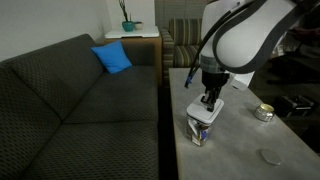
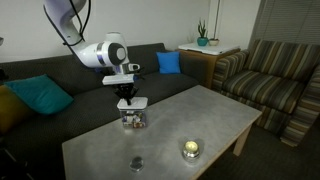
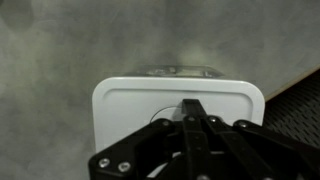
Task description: Press the button on the white lid then take the white lid and put it on the table
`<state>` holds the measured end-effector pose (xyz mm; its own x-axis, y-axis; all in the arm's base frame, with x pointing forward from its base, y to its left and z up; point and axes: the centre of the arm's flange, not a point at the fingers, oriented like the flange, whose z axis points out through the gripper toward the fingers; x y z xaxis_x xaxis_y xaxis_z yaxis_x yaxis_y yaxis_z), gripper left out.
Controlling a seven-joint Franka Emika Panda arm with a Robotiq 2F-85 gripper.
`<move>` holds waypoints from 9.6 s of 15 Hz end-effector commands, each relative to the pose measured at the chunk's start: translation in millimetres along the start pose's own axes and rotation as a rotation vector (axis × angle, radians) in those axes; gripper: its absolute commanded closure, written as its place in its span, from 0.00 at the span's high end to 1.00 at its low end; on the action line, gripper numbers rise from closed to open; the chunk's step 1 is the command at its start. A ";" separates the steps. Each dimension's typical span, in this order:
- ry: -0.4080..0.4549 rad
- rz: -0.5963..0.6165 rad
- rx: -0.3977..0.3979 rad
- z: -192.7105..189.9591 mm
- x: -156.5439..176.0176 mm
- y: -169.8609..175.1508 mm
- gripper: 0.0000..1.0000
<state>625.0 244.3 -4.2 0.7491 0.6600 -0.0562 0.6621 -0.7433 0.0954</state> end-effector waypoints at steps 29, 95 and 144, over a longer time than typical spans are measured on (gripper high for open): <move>0.290 0.030 -0.109 -19.0 -4.5 36.6 0.00; -0.068 -0.207 0.010 -33.2 23.4 -0.7 0.65; 0.092 -0.086 0.072 17.0 24.1 2.9 0.48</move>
<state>651.7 260.9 -8.1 0.6801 0.7327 0.0265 0.7315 -0.6805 0.0433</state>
